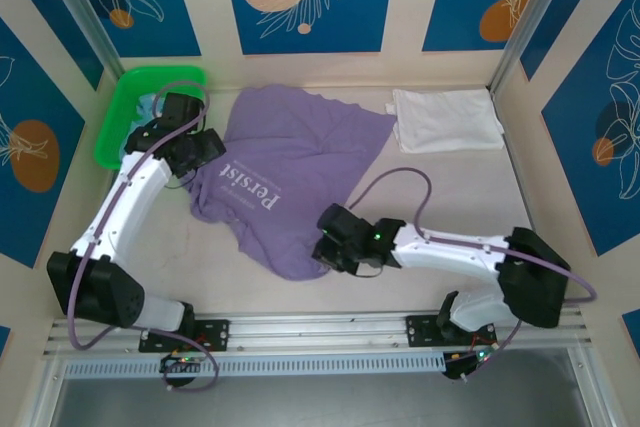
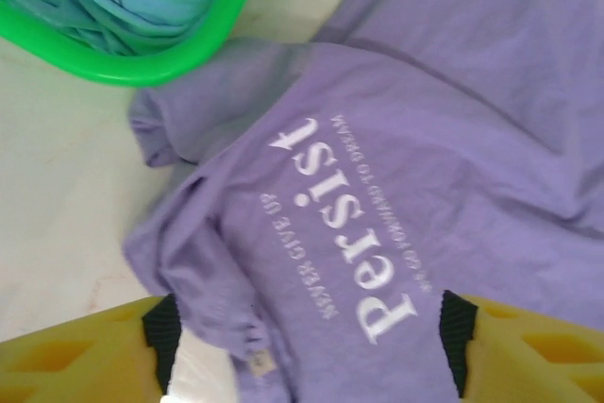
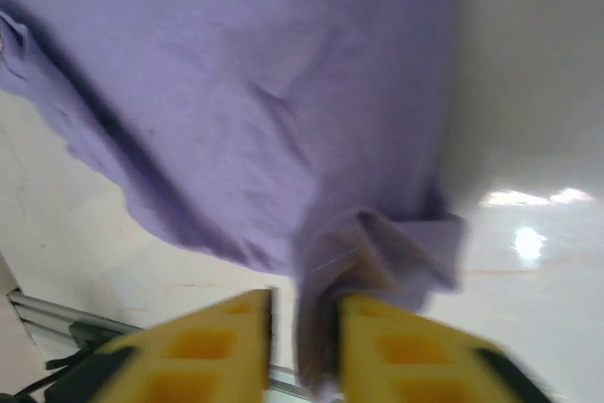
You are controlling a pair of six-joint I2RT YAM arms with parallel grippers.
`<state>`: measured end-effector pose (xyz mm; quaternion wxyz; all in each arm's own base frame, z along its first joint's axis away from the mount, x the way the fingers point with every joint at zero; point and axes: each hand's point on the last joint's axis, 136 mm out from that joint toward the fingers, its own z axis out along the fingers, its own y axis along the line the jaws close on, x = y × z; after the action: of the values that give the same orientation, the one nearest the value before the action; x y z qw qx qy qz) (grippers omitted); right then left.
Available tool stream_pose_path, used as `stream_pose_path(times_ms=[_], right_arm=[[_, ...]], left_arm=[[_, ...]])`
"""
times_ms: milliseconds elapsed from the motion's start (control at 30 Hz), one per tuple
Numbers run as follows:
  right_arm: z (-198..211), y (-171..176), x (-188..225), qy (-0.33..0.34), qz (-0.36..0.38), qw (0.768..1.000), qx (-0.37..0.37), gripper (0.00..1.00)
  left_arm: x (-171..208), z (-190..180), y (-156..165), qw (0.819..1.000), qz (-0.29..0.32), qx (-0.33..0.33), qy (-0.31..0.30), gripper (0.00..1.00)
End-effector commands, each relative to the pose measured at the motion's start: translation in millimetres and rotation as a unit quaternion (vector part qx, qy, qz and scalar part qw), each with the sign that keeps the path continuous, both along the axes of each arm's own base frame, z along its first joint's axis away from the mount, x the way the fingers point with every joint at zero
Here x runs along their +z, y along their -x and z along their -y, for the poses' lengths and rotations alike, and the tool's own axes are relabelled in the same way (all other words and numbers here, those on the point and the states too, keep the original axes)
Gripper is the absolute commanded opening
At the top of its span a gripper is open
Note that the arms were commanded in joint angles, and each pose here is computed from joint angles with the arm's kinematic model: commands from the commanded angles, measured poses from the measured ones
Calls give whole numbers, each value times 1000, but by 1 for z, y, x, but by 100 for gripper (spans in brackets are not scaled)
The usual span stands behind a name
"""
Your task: Fold and stack the t-shirts
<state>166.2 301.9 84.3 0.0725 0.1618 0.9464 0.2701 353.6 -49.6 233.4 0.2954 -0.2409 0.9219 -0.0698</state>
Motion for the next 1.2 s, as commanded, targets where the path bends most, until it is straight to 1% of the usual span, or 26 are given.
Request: stream_pose_path(times_ms=[0, 33, 67, 133, 233, 300, 367, 433, 533, 633, 667, 733, 767, 800, 867, 967, 1033, 1100, 1167], right_arm=[[-8, -22, 29, -14, 46, 999, 5, 62], [-2, -29, 35, -5, 57, 998, 0, 64], [6, -36, 42, 4, 72, 997, -6, 69], [24, -52, 57, 20, 103, 994, -19, 72], [55, -87, 80, 43, 159, 986, -34, 73], [77, -114, 87, 54, 171, 983, -46, 73], [101, -152, 92, 72, 186, 978, -54, 71], [119, -190, 92, 82, 192, 977, -45, 71], [149, -243, 73, 113, 163, 979, -55, 68], [169, -287, 40, 108, 134, 983, -68, 64], [173, -299, 31, 109, 125, 984, -69, 63], [175, -319, 8, 134, 105, 984, -53, 63], [175, -328, -4, 152, 89, 983, -48, 64], [175, -333, -14, 163, 76, 983, -43, 64], [167, -348, -32, 166, 64, 984, -25, 64], [157, -361, -48, 181, 56, 982, -10, 63], [151, -365, -59, 192, 49, 980, 0, 59], [148, -364, -65, 191, 35, 981, 0, 53], [140, -361, -71, 178, 30, 984, 8, 38]], left_arm=[[29, 22, 12, 997, 39, -39, 55, 78], [29, 28, 18, 996, 39, -51, 59, 78], [24, 40, 26, 995, 35, -72, 65, 79], [10, 63, 43, 991, 18, -108, 73, 79], [-21, 103, 73, 983, -16, -165, 80, 79], [-42, 126, 89, 975, -37, -193, 99, 81], [-62, 147, 104, 970, -53, -204, 125, 84], [-78, 170, 116, 961, -65, -222, 149, 87], [-102, 189, 132, 959, -102, -222, 143, 89], [-131, 188, 148, 968, -116, -171, 144, 91], [-143, 184, 151, 970, -119, -149, 149, 90], [-160, 173, 155, 974, -127, -108, 151, 89], [-167, 169, 156, 976, -127, -98, 148, 89], [-170, 164, 156, 978, -126, -92, 137, 89], [-175, 148, 156, 984, -128, -72, 97, 90], [-177, 129, 152, 990, -119, -52, 51, 89], [-184, 119, 151, 993, -110, -35, 38, 84], [-188, 112, 151, 993, -108, -24, 28, 81], [-188, 104, 149, 995, -100, -18, 10, 76]])
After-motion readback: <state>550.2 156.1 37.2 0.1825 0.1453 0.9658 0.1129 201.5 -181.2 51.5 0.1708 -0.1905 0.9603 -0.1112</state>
